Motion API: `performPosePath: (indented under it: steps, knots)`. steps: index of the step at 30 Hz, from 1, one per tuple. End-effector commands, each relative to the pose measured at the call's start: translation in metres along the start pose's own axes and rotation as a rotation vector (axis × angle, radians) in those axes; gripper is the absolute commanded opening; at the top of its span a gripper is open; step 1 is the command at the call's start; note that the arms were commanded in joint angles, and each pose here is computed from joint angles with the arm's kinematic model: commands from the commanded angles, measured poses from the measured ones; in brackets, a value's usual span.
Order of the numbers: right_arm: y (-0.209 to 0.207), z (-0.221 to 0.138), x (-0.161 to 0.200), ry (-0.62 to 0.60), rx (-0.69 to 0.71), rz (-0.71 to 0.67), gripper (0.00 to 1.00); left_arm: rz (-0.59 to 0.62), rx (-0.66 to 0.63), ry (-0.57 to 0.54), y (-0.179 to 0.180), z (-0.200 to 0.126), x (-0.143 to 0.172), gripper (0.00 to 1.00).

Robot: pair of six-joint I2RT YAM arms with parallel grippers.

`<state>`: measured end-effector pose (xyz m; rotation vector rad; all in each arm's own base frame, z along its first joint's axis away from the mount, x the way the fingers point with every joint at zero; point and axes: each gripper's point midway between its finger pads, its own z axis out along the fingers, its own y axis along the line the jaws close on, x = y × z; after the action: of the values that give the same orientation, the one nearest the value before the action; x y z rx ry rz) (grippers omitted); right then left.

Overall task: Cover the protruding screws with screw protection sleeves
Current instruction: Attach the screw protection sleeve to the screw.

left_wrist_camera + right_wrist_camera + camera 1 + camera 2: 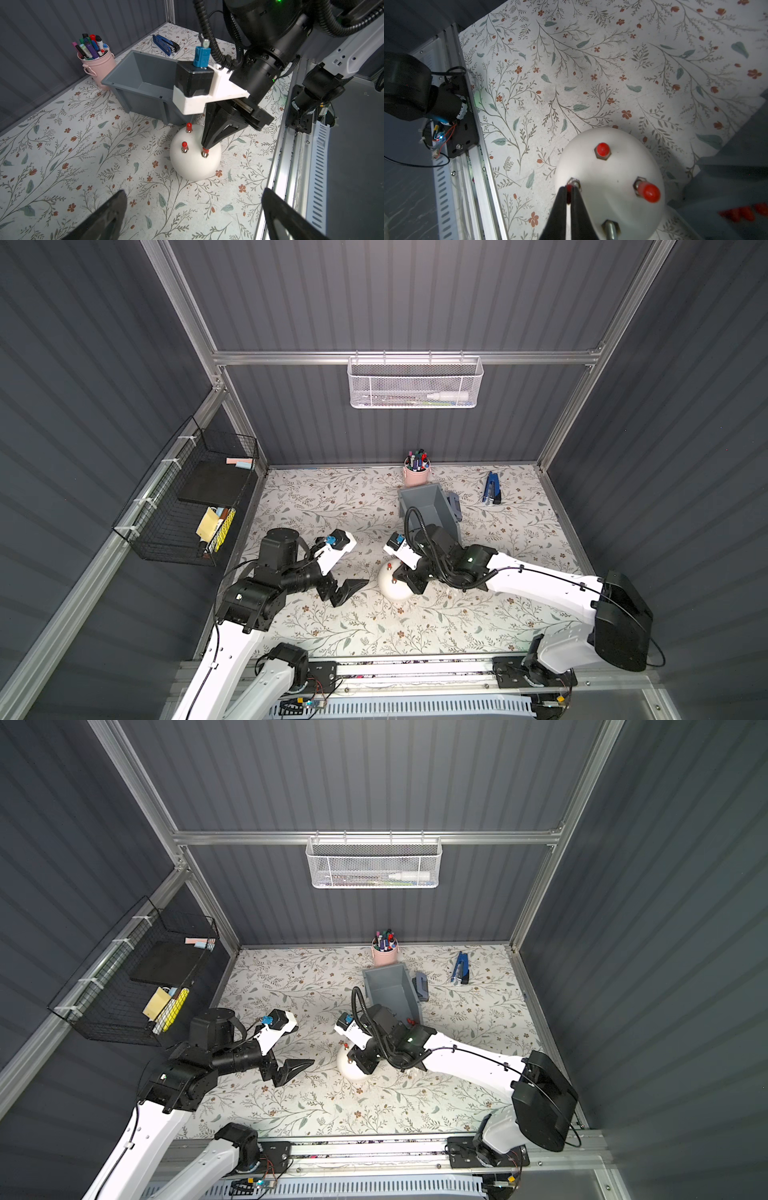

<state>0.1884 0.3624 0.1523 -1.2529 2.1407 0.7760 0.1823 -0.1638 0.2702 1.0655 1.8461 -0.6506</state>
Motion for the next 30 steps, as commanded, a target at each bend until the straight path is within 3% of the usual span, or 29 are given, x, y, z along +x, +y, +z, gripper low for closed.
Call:
performPosePath:
  steps: [1, 4, 8, 18, 24, 27, 30]
  knots:
    - [-0.001, -0.004, 0.008, 0.021, 0.009, 0.004, 0.27, 0.000, -0.001, -0.014, 0.001, 0.000, -0.003, 1.00]
    - [0.000, -0.011, 0.000, -0.013, 0.013, 0.002, 0.33, 0.004, -0.003, -0.018, 0.001, -0.001, -0.004, 0.99]
    - [0.000, -0.018, -0.007, -0.050, 0.023, -0.002, 0.32, 0.003, -0.007, -0.017, 0.001, -0.001, -0.004, 1.00]
    - [-0.001, -0.006, -0.002, -0.040, 0.012, -0.001, 0.17, -0.005, -0.005, -0.020, 0.002, 0.000, -0.005, 0.99]
    - [-0.005, 0.004, 0.011, -0.008, 0.018, 0.017, 0.16, -0.015, -0.010, -0.005, 0.005, 0.003, -0.003, 0.99]
    - [-0.006, -0.002, 0.006, -0.017, 0.033, 0.016, 0.20, -0.022, -0.001, -0.002, 0.006, 0.005, -0.003, 0.99]
    - [-0.006, -0.009, -0.003, -0.040, 0.049, 0.008, 0.35, -0.037, 0.010, 0.005, 0.006, 0.008, -0.001, 1.00]
